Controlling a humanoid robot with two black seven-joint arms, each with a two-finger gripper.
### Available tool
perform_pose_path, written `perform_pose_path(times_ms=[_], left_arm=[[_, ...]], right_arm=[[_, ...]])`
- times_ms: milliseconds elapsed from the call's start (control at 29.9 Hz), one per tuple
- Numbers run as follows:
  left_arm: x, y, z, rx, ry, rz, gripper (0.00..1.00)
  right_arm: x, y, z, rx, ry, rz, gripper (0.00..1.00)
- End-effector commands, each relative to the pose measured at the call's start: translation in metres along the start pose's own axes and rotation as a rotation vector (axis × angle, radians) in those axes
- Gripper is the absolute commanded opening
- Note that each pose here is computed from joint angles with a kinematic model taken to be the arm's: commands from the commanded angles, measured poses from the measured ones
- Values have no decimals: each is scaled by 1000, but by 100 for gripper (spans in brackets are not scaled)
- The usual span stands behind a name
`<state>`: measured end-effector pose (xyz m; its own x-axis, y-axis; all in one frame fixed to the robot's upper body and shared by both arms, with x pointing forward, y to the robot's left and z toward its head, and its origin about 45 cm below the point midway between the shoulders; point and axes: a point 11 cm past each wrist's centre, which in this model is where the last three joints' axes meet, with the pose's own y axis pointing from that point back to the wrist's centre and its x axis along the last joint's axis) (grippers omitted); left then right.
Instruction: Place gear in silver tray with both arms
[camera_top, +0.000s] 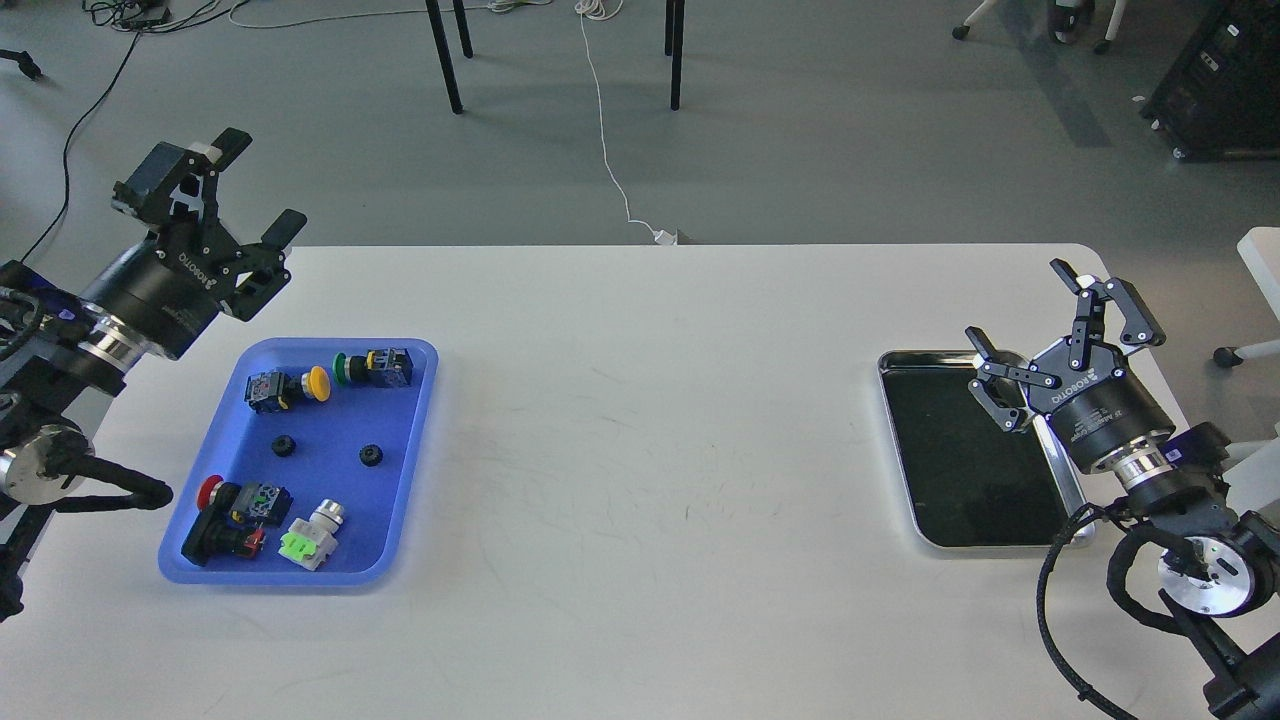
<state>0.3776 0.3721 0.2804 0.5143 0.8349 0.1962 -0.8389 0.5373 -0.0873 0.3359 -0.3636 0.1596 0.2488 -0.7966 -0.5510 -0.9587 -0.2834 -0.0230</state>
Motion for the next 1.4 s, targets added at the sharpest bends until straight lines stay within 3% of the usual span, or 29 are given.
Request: perform_pose_path(times_ms=[0, 134, 334, 535, 802, 935, 1370], left_arm=[[-15, -4, 25, 25, -289, -159, 99], [-18, 7, 24, 168, -634, -315, 99], [-13, 36, -20, 490, -1063, -591, 99], [-25, 54, -62, 652, -1249, -869, 98], [-10, 52, -94, 749, -1239, -901, 94], [-6, 55, -99, 773, -1226, -896, 82], [-6, 58, -116, 808, -1189, -889, 73]], right_arm=[[0, 0, 0, -1, 1, -1, 100], [0, 0, 0, -1, 1, -1, 100], [-1, -2, -2, 3, 3, -6, 100], [-1, -2, -2, 1, 5, -6, 100], [0, -2, -5, 4, 12, -5, 100], [-2, -2, -6, 4, 13, -10, 100], [1, 1, -7, 0, 20, -5, 100]])
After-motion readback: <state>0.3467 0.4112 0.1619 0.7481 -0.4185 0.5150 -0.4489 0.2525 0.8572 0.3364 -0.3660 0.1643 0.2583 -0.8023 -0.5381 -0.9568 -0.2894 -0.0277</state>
